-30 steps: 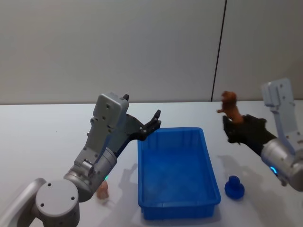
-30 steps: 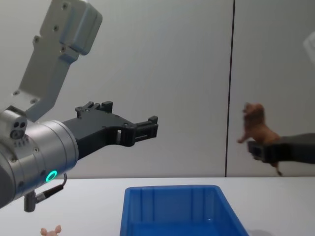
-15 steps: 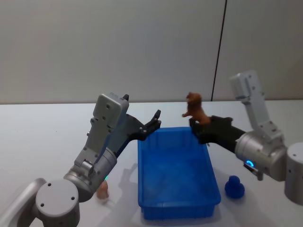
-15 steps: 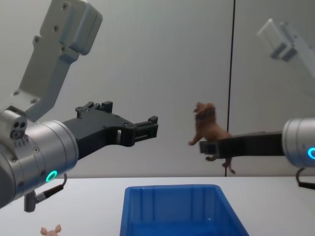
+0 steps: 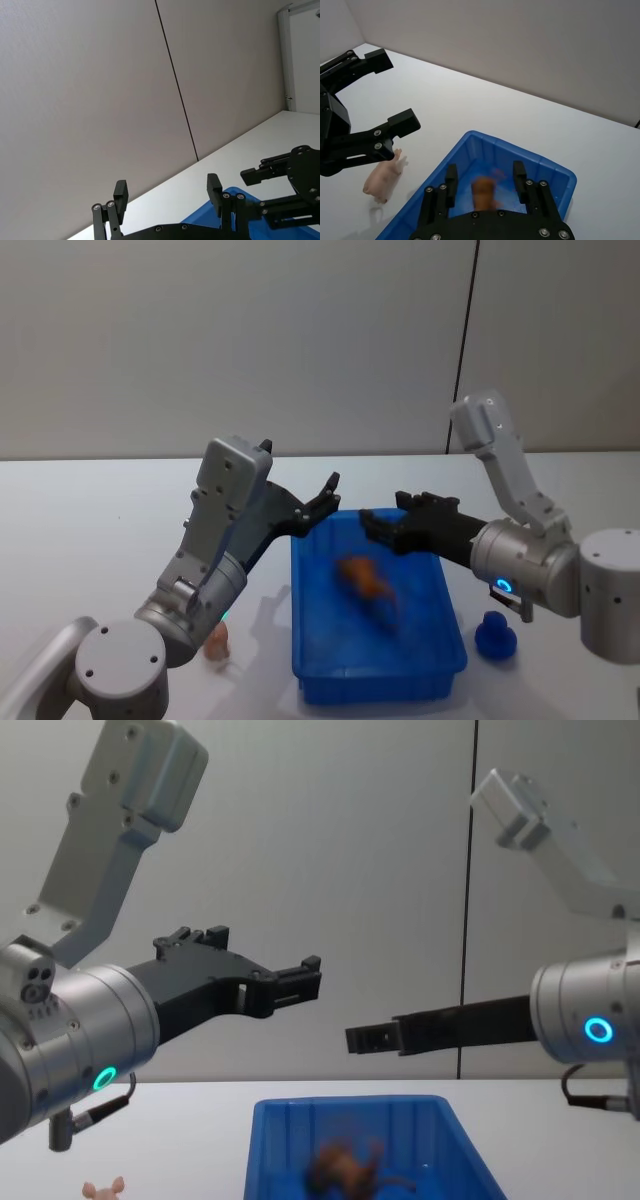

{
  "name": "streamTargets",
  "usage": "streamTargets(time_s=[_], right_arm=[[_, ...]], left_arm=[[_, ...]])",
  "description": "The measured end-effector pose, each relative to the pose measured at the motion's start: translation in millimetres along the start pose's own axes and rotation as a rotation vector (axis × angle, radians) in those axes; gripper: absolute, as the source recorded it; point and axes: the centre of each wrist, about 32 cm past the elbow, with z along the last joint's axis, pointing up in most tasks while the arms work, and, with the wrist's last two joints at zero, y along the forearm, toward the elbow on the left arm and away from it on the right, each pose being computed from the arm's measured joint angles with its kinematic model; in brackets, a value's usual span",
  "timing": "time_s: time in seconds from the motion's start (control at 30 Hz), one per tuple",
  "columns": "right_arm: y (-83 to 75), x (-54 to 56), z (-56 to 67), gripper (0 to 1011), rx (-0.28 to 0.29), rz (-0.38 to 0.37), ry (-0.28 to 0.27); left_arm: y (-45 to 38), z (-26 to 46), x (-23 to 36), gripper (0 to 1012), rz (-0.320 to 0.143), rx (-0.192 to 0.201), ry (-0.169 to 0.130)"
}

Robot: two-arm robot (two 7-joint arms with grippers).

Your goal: Pick up the two dolls from the table and place them into the box.

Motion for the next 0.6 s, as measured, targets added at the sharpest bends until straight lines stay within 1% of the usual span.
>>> streamTargets(time_s=[0.03, 0.07, 0.1, 0.13, 0.17, 0.27, 0.33, 0.37, 0.43, 0.6], right_arm=[[0.0, 0.0, 0.0, 632, 0.0, 0.0, 0.0], [0.6, -0.3, 0.6, 705, -0.004, 0.004, 0.001], [1.0, -0.6, 0.8, 719, -0.005, 0.007, 0.001], [1.5, -1.0, 1.1, 761, -0.008, 0.011, 0.002], [1.7, -1.1, 1.4, 772, -0.009, 0.012, 0.002], [2.6, -1.6, 2.1, 868, -0.014, 0.018, 0.004], [2.8, -1.8, 2.4, 901, -0.015, 0.02, 0.004], [3.2, -2.0, 2.4, 945, -0.017, 0.022, 0.004], [3.3, -2.0, 2.6, 988, -0.017, 0.024, 0.004], [1.6, -0.7, 2.8, 1001, -0.006, 0.016, -0.002]], left_arm=[[0.0, 0.0, 0.0, 1001, 0.0, 0.0, 0.0], [0.0, 0.0, 0.0, 1001, 0.0, 0.0, 0.0], [0.0, 0.0, 0.0, 1001, 0.0, 0.0, 0.0], [0.0, 0.0, 0.0, 1001, 0.0, 0.0, 0.0], [0.0, 0.0, 0.0, 1001, 0.0, 0.0, 0.0], [0.0, 0.0, 0.0, 1001, 0.0, 0.0, 0.0], [0.0, 0.0, 0.0, 1001, 0.0, 0.0, 0.0], [0.0, 0.0, 0.0, 1001, 0.0, 0.0, 0.0], [0.0, 0.0, 0.0, 1001, 0.0, 0.0, 0.0], [0.0, 0.0, 0.0, 1001, 0.0, 0.0, 0.0]])
